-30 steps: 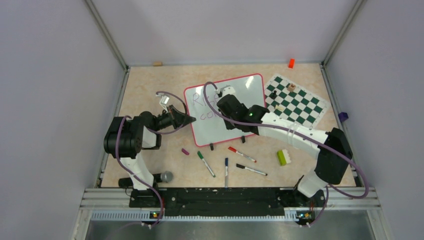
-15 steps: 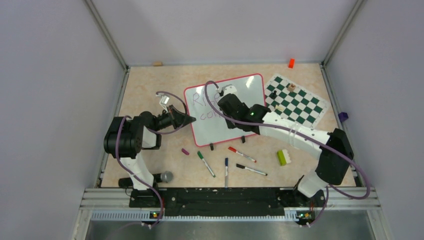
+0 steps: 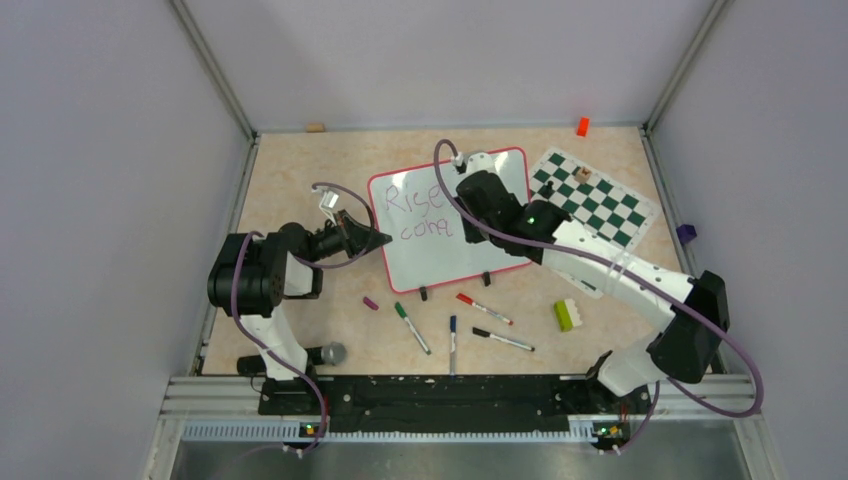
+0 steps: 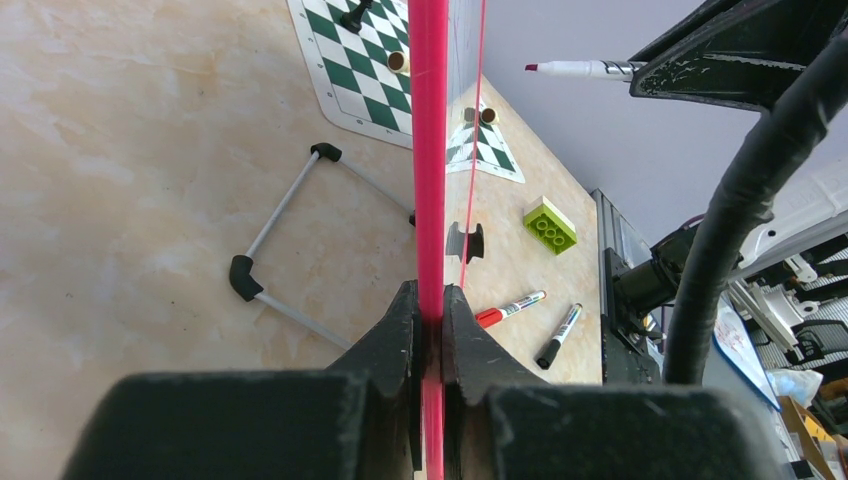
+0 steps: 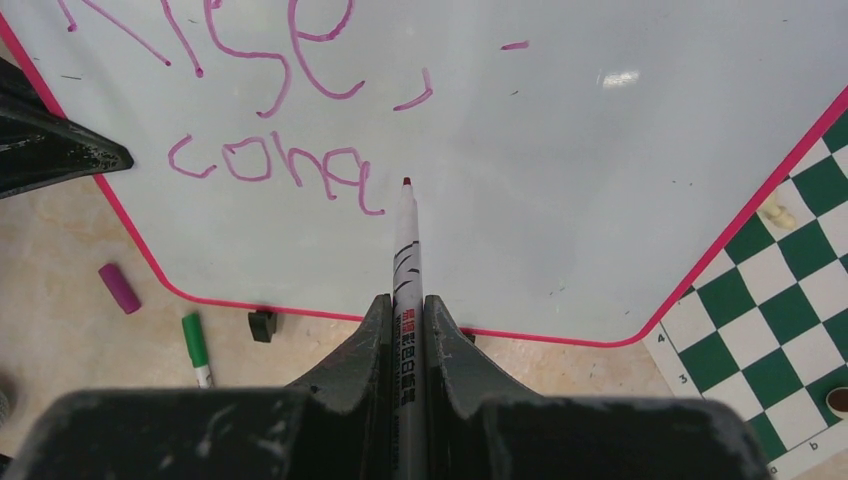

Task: Write a sentence on the whiteboard

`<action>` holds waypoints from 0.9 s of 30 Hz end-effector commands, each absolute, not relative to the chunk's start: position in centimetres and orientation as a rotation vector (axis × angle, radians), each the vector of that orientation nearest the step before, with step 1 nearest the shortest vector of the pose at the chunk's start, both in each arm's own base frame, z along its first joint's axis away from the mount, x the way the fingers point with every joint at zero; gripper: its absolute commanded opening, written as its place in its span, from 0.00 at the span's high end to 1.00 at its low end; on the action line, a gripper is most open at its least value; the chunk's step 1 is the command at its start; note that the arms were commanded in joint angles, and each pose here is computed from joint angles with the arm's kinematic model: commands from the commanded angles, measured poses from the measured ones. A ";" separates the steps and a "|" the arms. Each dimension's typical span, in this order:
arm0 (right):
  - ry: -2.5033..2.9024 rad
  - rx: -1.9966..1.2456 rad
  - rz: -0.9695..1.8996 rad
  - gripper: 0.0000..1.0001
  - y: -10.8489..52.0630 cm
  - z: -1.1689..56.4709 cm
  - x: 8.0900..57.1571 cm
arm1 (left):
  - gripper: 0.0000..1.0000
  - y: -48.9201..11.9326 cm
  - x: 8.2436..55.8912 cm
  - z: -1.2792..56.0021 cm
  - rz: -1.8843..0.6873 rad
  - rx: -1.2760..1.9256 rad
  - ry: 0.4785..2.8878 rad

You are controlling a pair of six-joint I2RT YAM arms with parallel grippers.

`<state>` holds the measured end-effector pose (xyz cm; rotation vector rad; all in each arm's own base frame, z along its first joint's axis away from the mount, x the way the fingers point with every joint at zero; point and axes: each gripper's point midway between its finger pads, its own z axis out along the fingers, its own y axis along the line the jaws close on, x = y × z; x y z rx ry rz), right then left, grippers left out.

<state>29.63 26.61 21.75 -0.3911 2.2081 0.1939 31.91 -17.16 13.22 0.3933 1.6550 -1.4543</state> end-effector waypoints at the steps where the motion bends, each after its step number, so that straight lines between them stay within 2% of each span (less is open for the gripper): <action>1: 2.151 -0.349 0.199 1.00 27.0 23.7 31.2 | 1.00 -17.6 31.6 14.2 -1.411 0.522 1.566; 27: 2.168 -0.361 0.169 1.00 28.4 21.3 32.9 | 1.00 -17.6 31.6 14.2 -1.409 0.525 1.564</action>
